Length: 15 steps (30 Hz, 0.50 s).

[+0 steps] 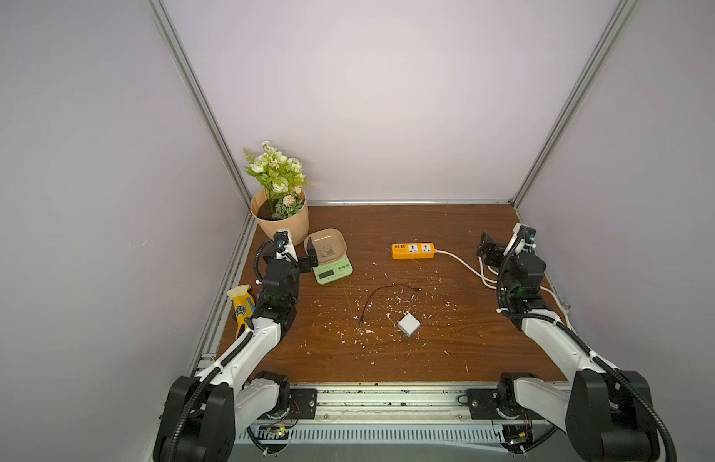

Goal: Charge the electronic scale
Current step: Pick up the charging cable from the center of the board.

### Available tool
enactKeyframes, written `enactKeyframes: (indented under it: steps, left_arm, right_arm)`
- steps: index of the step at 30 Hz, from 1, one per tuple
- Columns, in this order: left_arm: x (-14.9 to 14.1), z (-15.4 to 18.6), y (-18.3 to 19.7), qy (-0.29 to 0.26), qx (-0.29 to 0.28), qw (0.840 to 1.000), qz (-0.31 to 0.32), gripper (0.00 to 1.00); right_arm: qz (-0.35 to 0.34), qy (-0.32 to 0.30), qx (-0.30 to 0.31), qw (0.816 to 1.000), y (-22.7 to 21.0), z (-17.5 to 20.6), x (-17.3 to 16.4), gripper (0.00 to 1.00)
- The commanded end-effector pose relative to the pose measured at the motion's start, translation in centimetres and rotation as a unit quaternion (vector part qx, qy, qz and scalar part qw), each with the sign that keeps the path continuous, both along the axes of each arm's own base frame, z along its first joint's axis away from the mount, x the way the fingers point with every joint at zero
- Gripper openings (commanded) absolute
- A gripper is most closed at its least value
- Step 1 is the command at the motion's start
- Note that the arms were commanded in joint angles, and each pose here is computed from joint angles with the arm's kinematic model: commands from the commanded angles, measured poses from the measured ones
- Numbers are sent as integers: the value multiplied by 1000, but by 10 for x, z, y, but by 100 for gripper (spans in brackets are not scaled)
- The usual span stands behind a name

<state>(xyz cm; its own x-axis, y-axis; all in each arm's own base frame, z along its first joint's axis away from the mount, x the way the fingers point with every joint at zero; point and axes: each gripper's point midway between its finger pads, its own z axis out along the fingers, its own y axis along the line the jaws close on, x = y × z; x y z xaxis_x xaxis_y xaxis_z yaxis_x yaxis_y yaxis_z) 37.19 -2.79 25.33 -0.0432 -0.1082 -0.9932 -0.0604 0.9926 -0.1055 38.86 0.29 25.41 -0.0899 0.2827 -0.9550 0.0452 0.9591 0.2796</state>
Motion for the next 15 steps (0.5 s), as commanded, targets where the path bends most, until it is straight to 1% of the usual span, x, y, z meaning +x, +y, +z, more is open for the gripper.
enactKeyframes:
  steps: [1,3,5,7,10,13,15]
  left_arm:
    - [-5,-1,-18,25,-83,995,-43,98]
    - [-13,2,-38,9,-77,991,-108,98]
    - [-20,-2,-54,12,-67,985,-157,98]
    - [-19,-14,-60,49,-61,983,-164,98]
    - [-20,-38,-78,101,-40,980,-168,98]
    - [-23,-54,-90,134,-37,974,-178,98]
    - [-28,-57,-94,133,-44,971,-192,98]
  right_arm:
    - [115,47,81,989,43,-2,-10,96]
    - [196,54,78,976,72,-1,-20,92]
    - [252,59,64,964,97,-3,-30,90]
    - [287,67,35,955,120,-8,-39,89]
    - [357,67,-37,931,166,-19,-59,88]
    - [442,57,-106,889,210,-34,-79,84]
    - [488,52,-150,859,235,-46,-88,81]
